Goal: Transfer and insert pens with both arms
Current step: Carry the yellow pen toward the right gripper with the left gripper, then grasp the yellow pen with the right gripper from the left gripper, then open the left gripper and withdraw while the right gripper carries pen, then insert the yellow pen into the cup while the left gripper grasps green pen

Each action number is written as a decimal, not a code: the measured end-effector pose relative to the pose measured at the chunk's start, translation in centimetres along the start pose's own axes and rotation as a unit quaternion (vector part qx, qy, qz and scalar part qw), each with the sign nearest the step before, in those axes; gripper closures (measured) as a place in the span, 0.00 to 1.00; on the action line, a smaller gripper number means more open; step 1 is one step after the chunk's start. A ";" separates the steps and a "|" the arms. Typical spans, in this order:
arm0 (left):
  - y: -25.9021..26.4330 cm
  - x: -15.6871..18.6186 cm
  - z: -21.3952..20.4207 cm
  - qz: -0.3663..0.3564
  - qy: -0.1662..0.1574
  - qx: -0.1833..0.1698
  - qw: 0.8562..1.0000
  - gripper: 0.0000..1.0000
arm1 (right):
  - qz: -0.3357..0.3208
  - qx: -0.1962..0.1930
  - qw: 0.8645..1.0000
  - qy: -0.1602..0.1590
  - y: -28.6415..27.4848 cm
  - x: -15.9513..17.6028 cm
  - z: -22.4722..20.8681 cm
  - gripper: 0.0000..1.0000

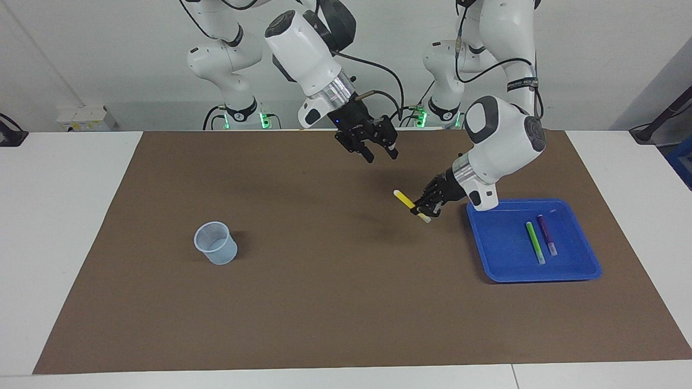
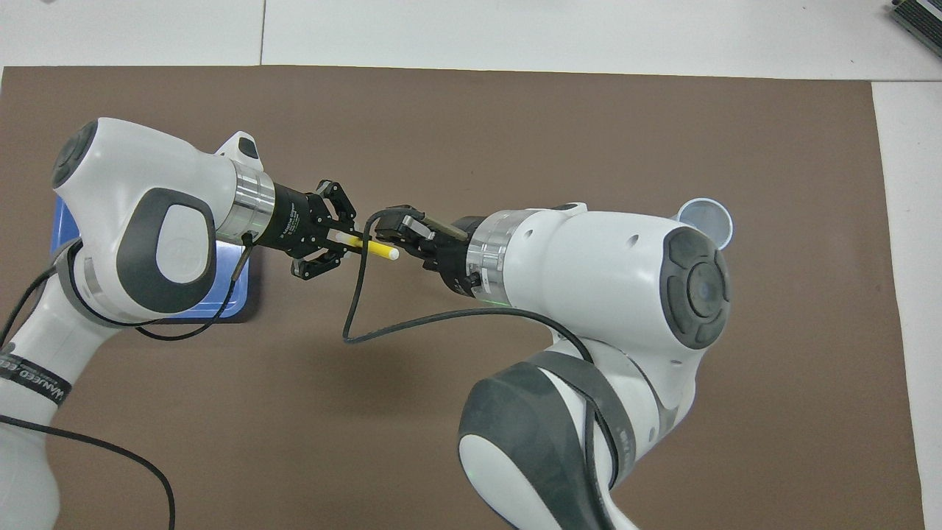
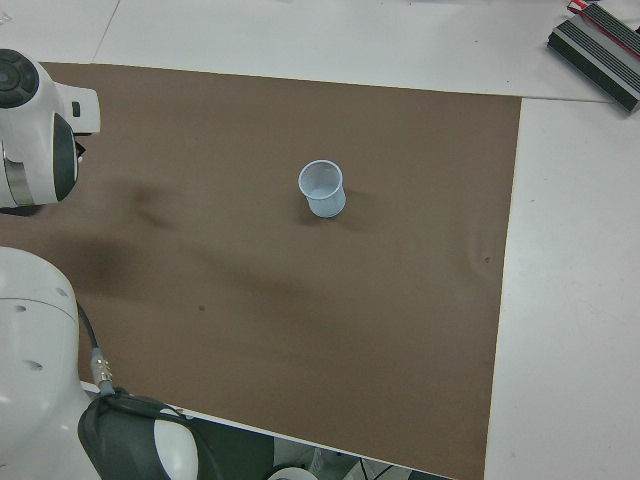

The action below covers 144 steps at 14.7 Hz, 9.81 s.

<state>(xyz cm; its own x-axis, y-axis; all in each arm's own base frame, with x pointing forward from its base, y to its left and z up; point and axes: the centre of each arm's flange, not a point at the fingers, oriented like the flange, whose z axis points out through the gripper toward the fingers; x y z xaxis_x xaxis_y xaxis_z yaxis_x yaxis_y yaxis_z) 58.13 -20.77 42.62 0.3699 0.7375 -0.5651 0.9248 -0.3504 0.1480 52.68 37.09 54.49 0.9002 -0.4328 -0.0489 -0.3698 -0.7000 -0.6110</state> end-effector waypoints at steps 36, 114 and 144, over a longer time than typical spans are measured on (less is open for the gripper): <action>0.5 -5.9 2.2 -0.053 -0.065 -0.017 0.996 0.83 | -0.030 -0.060 0.998 -0.004 4.4 2.2 2.6 0.64; -3.9 28.8 -9.5 0.588 0.246 0.250 0.729 0.15 | -0.312 -0.321 0.893 -0.040 29.0 22.0 -6.9 0.81; -5.7 31.6 -7.1 0.580 0.204 0.243 0.750 0.28 | -0.329 -0.314 0.890 0.005 24.9 20.6 -11.6 0.00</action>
<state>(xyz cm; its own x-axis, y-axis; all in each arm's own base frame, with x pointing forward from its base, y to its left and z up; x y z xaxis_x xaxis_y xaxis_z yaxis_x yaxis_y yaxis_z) 65.21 8.64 29.69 0.9891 -0.1451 0.0252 -0.1445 -0.9892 -0.0224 59.37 4.10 47.42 0.9684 0.1861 0.1657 0.1788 -0.9822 0.0582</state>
